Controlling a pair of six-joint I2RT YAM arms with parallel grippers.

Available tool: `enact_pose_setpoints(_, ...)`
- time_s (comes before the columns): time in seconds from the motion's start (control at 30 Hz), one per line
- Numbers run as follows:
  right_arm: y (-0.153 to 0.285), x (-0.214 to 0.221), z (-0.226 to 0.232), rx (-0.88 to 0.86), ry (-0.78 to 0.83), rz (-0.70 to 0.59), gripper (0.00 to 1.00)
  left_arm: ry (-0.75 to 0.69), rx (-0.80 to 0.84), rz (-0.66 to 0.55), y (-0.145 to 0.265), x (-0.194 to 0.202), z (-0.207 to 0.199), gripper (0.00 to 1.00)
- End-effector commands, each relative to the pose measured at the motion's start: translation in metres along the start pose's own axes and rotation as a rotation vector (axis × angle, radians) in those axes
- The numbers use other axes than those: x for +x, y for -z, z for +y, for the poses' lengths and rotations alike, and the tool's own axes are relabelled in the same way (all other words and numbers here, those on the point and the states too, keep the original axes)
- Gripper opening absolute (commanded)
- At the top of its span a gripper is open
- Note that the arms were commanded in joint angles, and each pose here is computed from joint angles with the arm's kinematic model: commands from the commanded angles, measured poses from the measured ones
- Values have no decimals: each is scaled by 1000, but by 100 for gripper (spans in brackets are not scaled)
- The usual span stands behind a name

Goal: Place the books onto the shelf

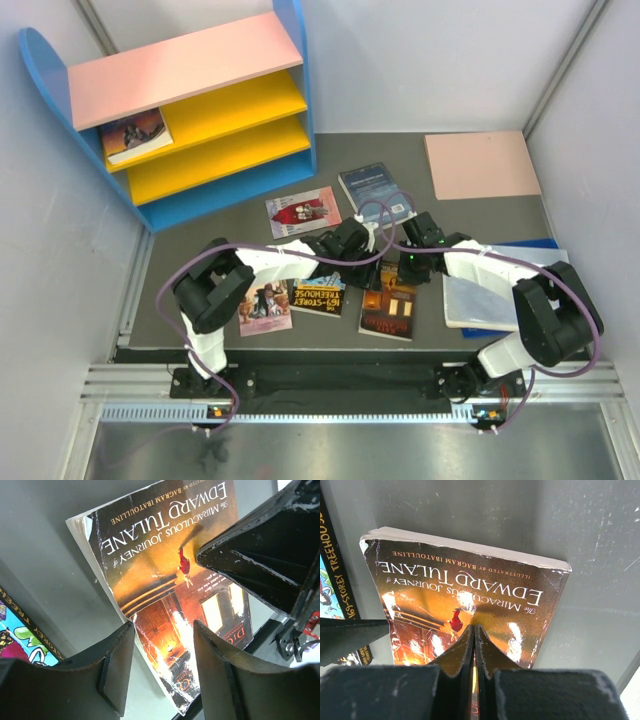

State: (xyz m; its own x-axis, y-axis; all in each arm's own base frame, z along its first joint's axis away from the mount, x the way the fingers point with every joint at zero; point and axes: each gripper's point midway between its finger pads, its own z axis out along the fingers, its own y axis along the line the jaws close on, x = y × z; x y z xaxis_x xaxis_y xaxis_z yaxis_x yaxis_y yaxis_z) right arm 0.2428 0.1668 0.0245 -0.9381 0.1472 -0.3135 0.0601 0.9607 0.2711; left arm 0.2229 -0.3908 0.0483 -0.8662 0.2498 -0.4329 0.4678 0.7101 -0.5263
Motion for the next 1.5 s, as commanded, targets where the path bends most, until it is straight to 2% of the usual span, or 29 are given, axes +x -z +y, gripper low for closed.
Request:
enact_pose_setpoints(0.0,-26,26,-32,103,14,59,0,-55,328,-14,14,-1,-78,54)
enact_pose_setpoints(0.17,-27,27,-32,104,18,61,0,-57,404,-6,19,6,-86,57)
enact_pose_setpoints(0.43,-29,26,-31,101,24,59,0,-86,547,-77,45,-1,-112,67)
enact_pose_setpoints(0.53,-29,28,-27,82,26,76,0,-84,551,-96,46,-3,-112,69)
enact_pose_setpoints(0.67,-29,29,-26,79,30,78,0,-47,486,-131,42,-8,-101,70)
enact_pose_setpoints(0.83,-31,30,-27,80,33,85,0,15,355,-91,25,-3,-78,70)
enact_pose_setpoints(0.93,-31,30,-27,80,33,85,0,50,226,-151,32,-12,-56,72)
enact_pose_setpoints(1.07,-32,30,-27,80,33,87,0,174,88,-236,49,-28,-3,77)
enact_pose_setpoints(1.13,-33,30,-27,78,33,88,0,202,79,-256,55,-32,9,81)
enact_pose_setpoints(1.23,-34,31,-26,76,37,92,0,238,74,-242,54,-33,27,82)
enact_pose_setpoints(1.47,-35,31,-26,75,37,92,0,263,129,-210,32,-44,23,79)
